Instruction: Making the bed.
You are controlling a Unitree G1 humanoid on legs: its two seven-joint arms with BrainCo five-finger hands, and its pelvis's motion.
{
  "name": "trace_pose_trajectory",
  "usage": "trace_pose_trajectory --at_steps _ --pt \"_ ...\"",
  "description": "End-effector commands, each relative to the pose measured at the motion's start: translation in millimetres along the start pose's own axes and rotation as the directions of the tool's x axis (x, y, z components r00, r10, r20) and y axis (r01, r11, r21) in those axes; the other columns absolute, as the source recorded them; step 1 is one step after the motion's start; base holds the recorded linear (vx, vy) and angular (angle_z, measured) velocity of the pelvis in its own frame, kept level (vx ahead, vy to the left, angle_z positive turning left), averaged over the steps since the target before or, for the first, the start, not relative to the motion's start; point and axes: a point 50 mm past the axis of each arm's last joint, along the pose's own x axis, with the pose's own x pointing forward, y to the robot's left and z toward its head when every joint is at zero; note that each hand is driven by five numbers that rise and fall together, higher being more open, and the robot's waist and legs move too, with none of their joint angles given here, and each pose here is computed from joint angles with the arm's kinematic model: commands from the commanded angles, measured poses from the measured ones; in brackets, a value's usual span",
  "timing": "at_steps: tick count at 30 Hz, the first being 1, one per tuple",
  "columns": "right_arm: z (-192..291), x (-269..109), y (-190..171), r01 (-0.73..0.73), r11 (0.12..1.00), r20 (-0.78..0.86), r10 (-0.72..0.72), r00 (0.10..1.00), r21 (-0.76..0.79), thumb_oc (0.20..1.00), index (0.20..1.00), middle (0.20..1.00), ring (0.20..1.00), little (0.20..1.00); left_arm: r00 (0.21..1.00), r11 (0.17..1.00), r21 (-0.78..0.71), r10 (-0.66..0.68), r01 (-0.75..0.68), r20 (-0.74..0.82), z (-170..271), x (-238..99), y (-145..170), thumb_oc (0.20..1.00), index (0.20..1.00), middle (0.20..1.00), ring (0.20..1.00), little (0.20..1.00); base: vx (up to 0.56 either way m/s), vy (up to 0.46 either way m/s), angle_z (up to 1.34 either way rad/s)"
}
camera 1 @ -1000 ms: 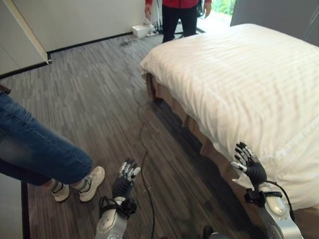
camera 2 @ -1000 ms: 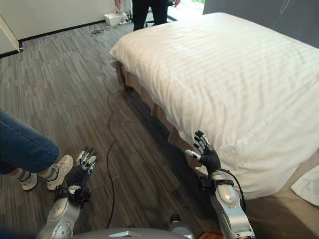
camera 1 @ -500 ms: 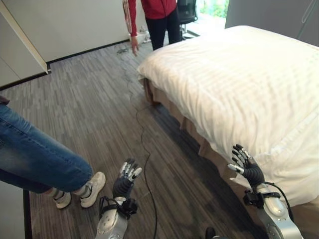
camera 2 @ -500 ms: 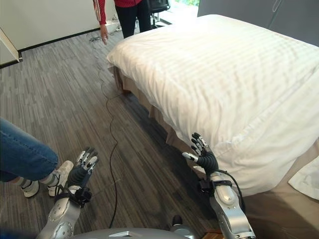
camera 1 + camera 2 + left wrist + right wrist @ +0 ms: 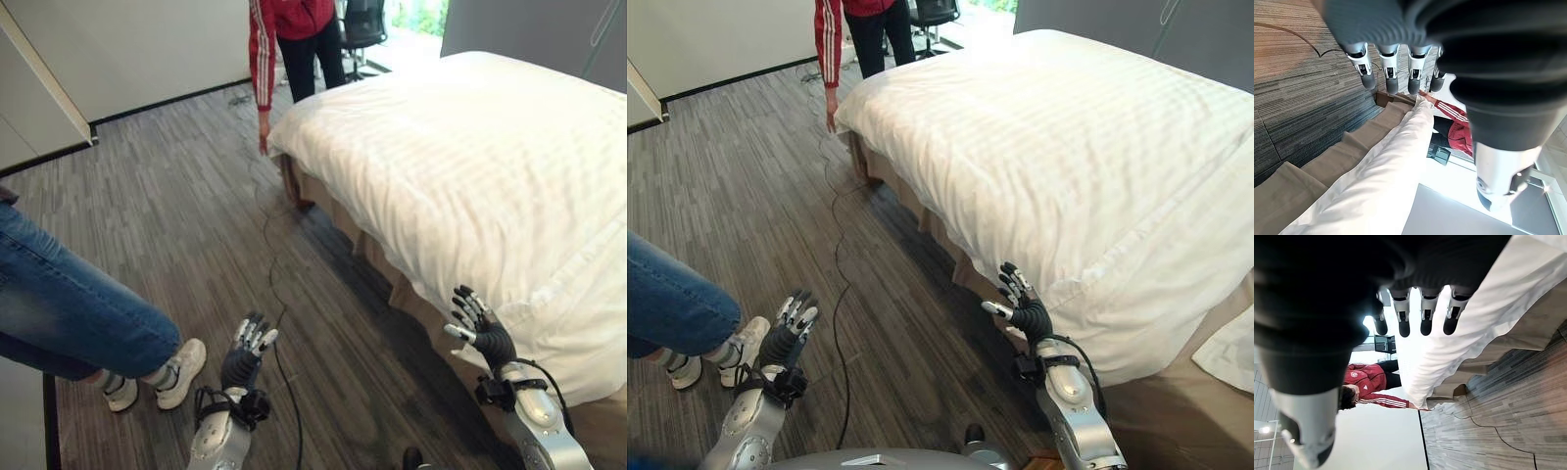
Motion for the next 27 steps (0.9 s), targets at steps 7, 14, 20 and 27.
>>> trace_pose_trajectory --at_steps 7,14,20,27 --pt "21.0 13.8 4.6 -0.01 1.0 0.123 0.012 0.992 -0.016 1.0 1.0 1.0 1.0 1.0 0.995 0.999 0.031 -0.026 0.023 0.095 19.3 7.6 -1.1 1.0 1.0 1.0 1.0 1.0 0.0 0.0 0.0" --pt "18.9 12.8 4.7 -0.009 1.0 0.115 0.01 0.993 -0.012 1.0 1.0 1.0 1.0 1.0 0.995 0.999 0.03 -0.028 0.025 0.095 19.1 7.7 -2.0 1.0 1.0 1.0 1.0 1.0 0.0 0.0 0.0" --pt "16.9 13.1 6.8 -0.017 1.0 0.105 0.018 0.994 -0.013 1.0 1.0 1.0 1.0 1.0 0.996 0.999 0.03 -0.026 0.024 0.09 17.9 7.9 -1.5 1.0 1.0 1.0 1.0 1.0 0.0 0.0 0.0" --pt "16.4 13.5 7.0 -0.018 1.0 0.108 0.016 0.994 0.011 1.0 1.0 1.0 1.0 1.0 0.996 0.999 0.031 -0.032 0.029 0.089 16.9 8.4 -2.9 1.0 1.0 1.0 1.0 1.0 0.0 0.0 0.0"
